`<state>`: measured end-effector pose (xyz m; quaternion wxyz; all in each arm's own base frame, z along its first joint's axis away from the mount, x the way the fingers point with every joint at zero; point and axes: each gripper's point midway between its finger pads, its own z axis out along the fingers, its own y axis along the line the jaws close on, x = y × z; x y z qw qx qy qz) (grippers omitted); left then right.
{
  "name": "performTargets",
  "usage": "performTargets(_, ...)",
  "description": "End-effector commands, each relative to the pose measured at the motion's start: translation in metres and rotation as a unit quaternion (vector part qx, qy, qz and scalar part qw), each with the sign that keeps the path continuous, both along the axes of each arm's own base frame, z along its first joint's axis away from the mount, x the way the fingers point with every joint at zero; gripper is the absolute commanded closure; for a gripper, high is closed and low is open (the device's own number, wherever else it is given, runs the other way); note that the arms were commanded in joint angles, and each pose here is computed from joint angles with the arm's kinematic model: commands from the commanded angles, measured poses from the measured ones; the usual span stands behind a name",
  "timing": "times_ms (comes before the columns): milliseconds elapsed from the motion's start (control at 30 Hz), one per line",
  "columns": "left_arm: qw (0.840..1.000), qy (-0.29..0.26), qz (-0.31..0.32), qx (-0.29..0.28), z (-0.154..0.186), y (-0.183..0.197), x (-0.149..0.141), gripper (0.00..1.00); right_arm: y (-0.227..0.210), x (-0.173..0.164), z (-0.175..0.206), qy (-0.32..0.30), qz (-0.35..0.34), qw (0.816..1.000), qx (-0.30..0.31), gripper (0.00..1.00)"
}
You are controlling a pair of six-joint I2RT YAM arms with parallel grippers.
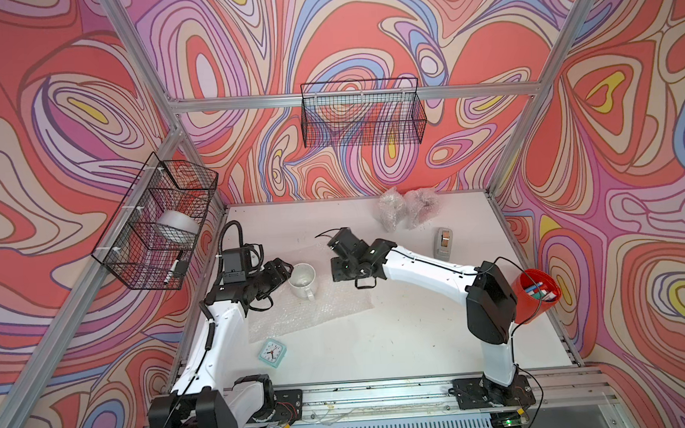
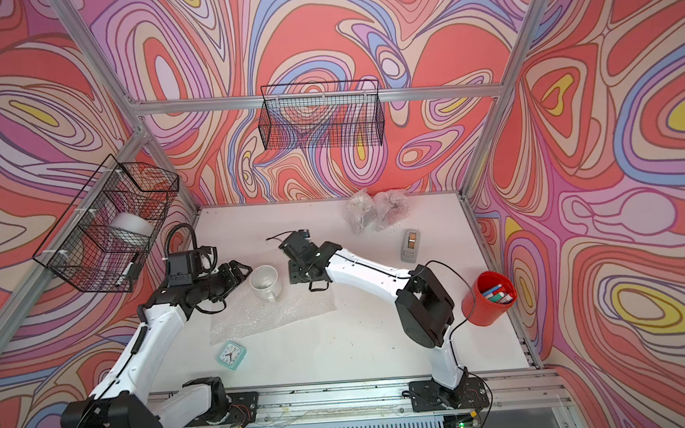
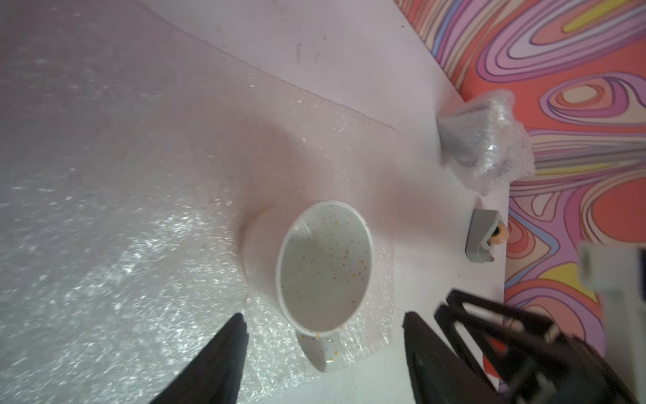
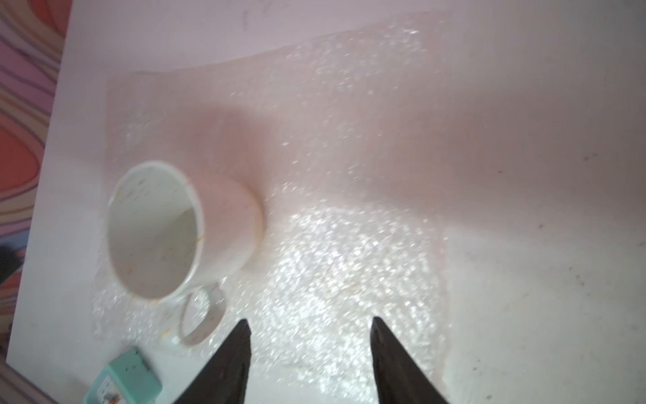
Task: Wrap mugs in bubble wrap
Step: Place the mug on the bubble wrap, then move the bubble wrap to the center of the board.
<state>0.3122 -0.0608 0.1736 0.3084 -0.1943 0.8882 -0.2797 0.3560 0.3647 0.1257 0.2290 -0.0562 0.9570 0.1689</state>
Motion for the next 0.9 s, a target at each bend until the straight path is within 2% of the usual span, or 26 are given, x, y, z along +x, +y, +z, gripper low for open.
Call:
performTargets(0, 0.994, -0.089, -0.038, 0.052, 0.043, -0.015, 0.006, 0.27, -0.018, 0.005, -0.052, 0.095, -0.004, 0.995, 0.038, 0.48)
performTargets(267, 0.989, -0.097, -0.077, 0.075, 0.051, -0.038, 0.001, 0.27, -0.036, 0.031, -0.082, 0.127, 0.003, 0.991, 0.04, 0.5)
performTargets(533, 0.99, -0.085, -0.072, 0.085, 0.05, -0.037, -0.003, 0.26, -0.036, 0.031, -0.107, 0.159, 0.017, 0.986, 0.037, 0.53)
performTargets(633, 0.99, -0.078, -0.058, 0.105, 0.051, -0.029, -0.004, 0.26, -0.052, 0.031, -0.127, 0.17, 0.001, 0.985, -0.026, 0.62)
performTargets(700, 0.988, -0.079, -0.041, 0.128, 0.053, -0.019, -0.004, 0.26, -0.061, 0.028, -0.137, 0.173, -0.006, 0.983, -0.053, 0.72)
performTargets(867, 0.987, -0.078, -0.031, 0.135, 0.054, -0.016, -0.001, 0.25, -0.075, 0.021, -0.127, 0.157, -0.023, 0.986, -0.053, 0.95)
